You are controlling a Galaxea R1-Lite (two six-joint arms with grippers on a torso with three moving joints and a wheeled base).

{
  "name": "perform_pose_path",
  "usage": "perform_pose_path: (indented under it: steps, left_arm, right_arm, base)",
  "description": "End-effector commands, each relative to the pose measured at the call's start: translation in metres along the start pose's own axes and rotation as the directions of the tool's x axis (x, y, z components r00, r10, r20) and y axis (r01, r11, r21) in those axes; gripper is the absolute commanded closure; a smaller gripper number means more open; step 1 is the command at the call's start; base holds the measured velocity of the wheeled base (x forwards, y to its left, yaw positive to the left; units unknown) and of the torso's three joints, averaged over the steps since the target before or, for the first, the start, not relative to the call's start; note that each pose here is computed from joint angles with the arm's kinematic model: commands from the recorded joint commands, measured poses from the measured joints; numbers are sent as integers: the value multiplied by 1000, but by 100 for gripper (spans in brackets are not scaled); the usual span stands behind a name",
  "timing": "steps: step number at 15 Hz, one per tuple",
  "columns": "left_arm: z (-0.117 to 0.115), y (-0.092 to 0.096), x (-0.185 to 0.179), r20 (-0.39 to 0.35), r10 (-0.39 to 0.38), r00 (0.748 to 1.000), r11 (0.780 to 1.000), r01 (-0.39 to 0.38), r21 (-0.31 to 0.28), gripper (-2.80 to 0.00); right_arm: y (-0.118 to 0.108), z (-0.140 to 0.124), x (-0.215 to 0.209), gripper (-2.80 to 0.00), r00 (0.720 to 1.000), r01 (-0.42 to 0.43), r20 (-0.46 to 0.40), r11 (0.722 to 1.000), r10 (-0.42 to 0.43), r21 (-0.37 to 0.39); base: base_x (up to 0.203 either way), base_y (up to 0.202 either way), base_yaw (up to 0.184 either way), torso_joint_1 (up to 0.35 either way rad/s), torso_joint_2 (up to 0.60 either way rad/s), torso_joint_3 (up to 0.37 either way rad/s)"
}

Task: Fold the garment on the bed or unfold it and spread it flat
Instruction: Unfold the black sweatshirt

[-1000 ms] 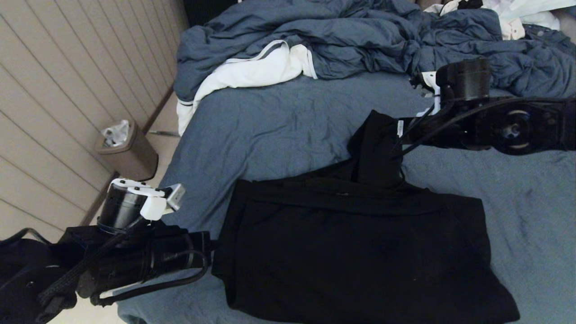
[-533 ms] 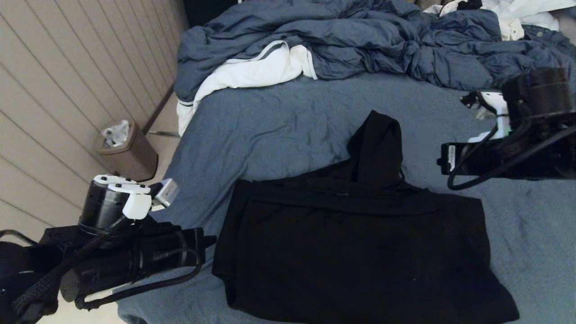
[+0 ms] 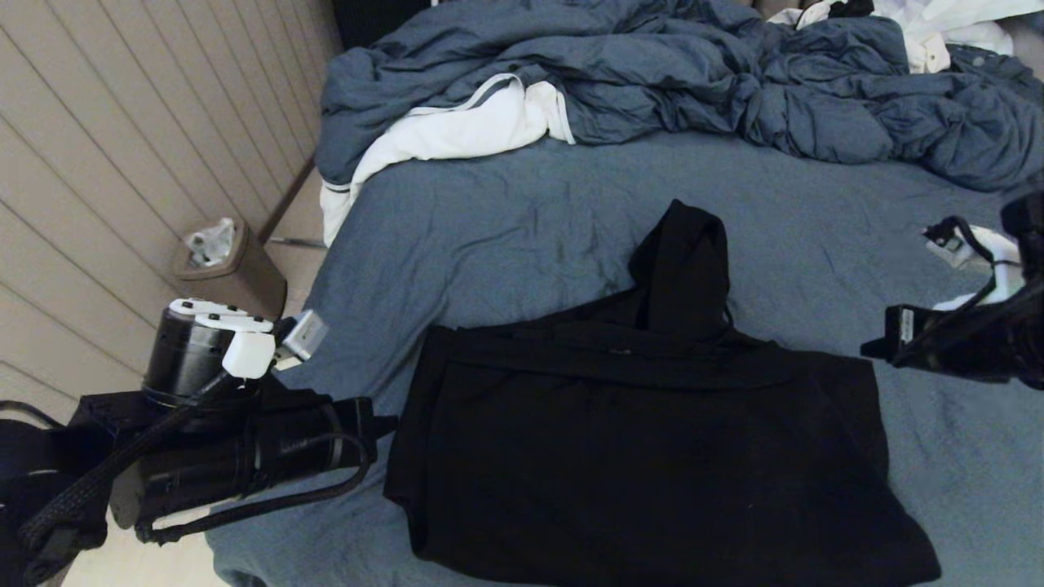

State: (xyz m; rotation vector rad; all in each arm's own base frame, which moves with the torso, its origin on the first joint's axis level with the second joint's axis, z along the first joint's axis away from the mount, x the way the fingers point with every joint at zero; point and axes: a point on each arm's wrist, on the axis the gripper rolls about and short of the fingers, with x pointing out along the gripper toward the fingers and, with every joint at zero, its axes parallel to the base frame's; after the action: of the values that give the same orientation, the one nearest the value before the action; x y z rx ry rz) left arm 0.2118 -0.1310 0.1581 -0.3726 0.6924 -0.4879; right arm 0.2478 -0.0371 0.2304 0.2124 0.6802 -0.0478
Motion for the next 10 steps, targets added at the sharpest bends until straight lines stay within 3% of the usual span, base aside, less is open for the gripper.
perform_pose_path:
  steps: [1, 4, 6, 10]
  left_arm:
    - [5, -2, 7, -30, -2, 1000, 1000, 2, -5, 0]
    - [23, 3, 29, -115, 23, 993, 1000, -24, -5, 0]
    - [36, 6, 48, -137, 16, 990, 999, -11, 37, 0]
    - [51, 2, 72, -217, -16, 976, 999, 25, 37, 0]
  right_arm:
    - [-17, -7, 5, 0, 999, 12, -36, 999, -11, 31]
    - [-42, -12, 13, 0, 998, 9, -68, 1000, -8, 10]
    - [-43, -17, 16, 0, 996, -4, -87, 1000, 6, 16]
    - [-41, -25, 23, 0, 989, -75, -124, 997, 76, 7]
  base:
    - [0, 0, 0, 0, 0, 0]
    - [0, 0, 0, 0, 0, 0]
    - [0, 0, 0, 0, 0, 0]
    - [0, 0, 0, 0, 0, 0]
